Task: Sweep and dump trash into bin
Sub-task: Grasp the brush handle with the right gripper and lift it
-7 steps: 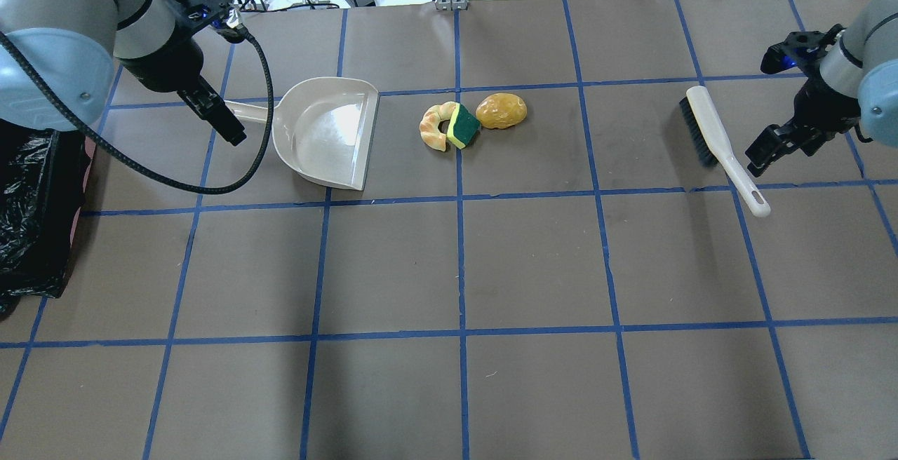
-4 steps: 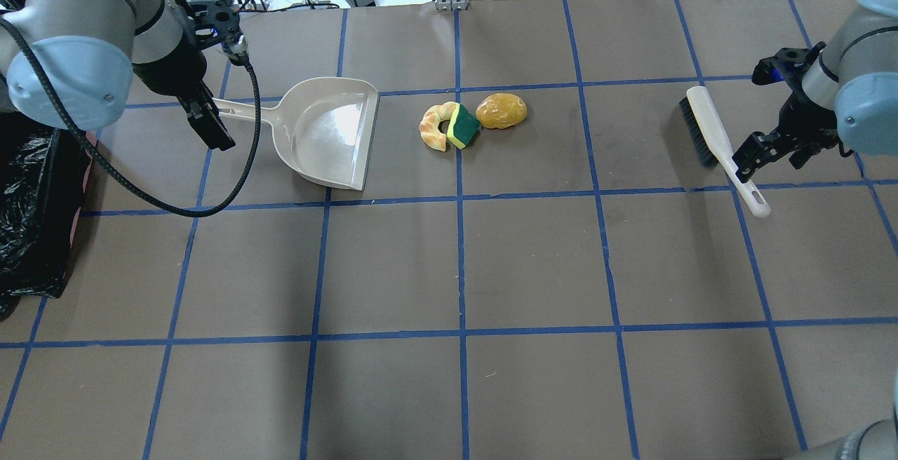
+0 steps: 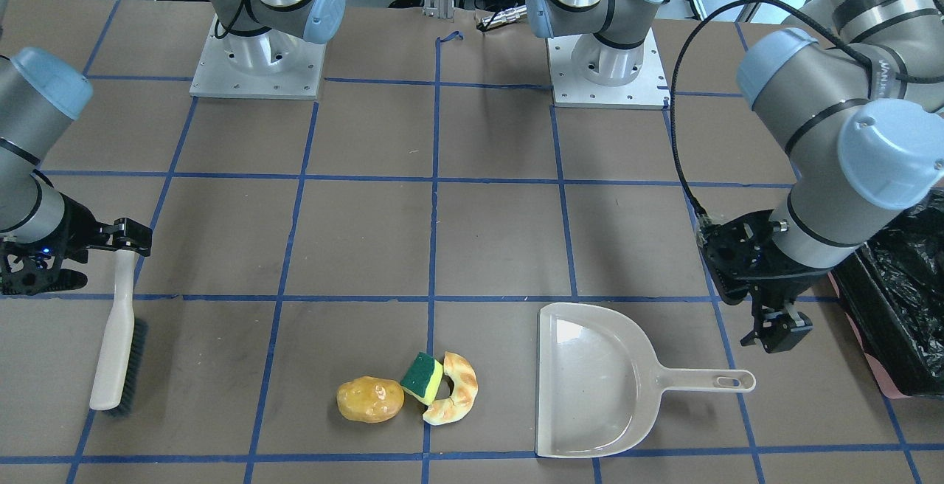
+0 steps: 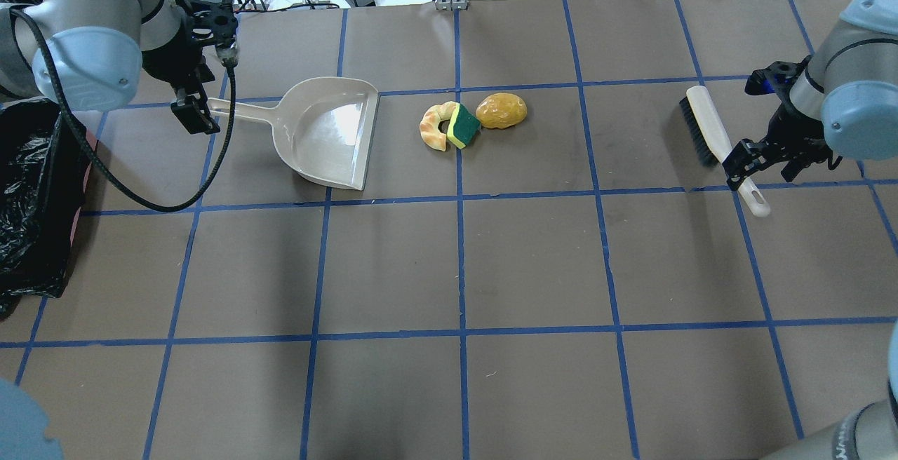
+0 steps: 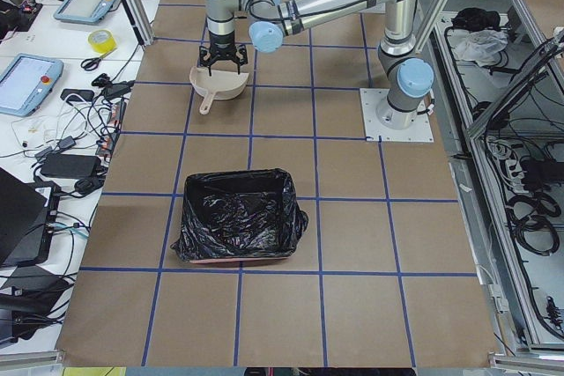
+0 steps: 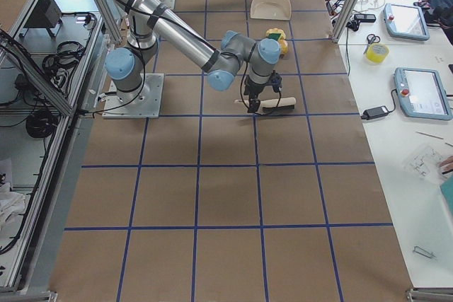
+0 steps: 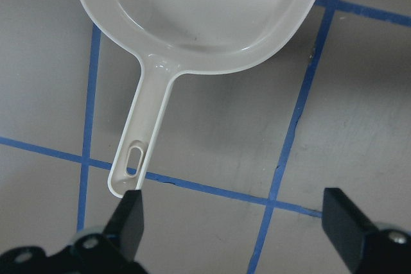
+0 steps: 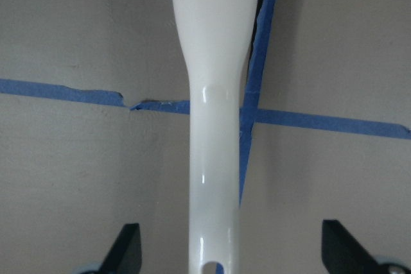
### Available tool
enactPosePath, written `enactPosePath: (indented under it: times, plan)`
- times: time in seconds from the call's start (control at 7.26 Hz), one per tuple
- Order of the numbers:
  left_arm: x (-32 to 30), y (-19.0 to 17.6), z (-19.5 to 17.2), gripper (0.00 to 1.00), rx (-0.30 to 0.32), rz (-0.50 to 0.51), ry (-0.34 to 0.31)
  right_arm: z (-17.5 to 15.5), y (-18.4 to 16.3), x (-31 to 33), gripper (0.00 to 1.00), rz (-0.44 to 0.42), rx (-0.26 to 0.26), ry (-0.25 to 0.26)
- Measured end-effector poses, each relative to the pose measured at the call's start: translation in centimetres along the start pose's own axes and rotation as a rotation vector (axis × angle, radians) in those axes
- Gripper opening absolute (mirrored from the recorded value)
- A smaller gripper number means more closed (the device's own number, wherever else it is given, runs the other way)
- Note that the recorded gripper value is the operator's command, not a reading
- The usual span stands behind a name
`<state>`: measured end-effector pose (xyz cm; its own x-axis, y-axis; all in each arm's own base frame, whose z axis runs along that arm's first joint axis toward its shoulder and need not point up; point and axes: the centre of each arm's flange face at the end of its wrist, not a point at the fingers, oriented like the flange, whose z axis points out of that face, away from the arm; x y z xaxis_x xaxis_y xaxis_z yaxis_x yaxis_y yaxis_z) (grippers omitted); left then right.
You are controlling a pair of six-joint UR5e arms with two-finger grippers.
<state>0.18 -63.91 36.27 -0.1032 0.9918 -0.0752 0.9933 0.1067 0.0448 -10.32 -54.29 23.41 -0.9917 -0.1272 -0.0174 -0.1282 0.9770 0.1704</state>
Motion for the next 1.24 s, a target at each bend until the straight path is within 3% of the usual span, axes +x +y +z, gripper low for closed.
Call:
enactPosePath:
  times: [0.14,0.69,1.24]
  plan:
    - [-1.3,0.5,0.5,0.87,0.007,0.038,0.004,0.5,0.2,-0.1,0.66,-0.001,-0.012,-0.005]
    - [-4.5,0.9,4.9,0.85,0.014,0.067,0.04,0.7,0.3,-0.2,0.0,0.006,-0.018,-0.01]
    - [-6.7,0.9,8.8,0.81,0.025,0.071,0.075,-0.4,-0.1,-0.3,0.0,0.005,-0.005,0.002]
